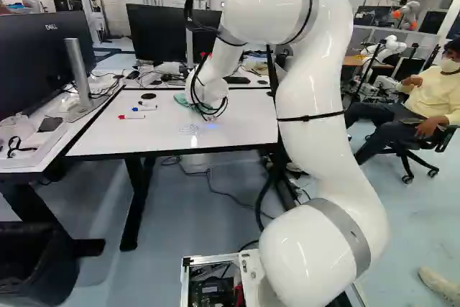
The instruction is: Clean the table with the green towel
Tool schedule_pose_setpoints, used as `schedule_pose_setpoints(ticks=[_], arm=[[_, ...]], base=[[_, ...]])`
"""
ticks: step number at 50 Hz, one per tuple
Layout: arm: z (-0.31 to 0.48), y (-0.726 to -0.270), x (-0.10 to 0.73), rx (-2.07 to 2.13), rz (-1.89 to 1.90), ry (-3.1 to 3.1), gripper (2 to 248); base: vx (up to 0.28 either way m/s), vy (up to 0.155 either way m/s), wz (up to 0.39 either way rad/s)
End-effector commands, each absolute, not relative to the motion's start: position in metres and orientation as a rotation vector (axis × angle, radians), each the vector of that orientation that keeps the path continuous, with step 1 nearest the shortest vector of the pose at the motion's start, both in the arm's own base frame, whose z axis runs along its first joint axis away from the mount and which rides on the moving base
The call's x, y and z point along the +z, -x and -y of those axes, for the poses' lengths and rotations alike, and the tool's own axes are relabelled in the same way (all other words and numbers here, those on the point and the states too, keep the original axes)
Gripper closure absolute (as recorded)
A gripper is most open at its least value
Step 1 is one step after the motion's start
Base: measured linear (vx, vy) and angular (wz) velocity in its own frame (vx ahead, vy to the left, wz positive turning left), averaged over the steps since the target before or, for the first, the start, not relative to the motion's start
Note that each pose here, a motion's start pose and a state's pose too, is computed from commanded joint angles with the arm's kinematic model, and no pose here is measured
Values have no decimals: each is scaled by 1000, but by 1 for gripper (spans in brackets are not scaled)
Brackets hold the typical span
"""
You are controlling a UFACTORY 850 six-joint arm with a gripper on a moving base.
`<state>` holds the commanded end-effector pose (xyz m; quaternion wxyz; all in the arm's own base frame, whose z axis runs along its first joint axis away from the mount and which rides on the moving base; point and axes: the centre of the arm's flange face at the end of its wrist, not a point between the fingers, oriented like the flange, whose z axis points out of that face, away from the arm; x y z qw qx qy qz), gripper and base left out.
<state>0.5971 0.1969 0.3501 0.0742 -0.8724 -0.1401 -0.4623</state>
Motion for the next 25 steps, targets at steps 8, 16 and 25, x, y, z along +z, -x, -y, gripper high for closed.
schedule_pose_setpoints(ticks=[8, 16, 25], arm=[[-210, -597, 350, -1386, 445, 2604, 199], [-223, -593, 349, -1380, 470, 2591, 199], [-230, -581, 351, -1366, 494, 2586, 199]], base=[[0, 0, 0], [0, 0, 0], [0, 0, 0]])
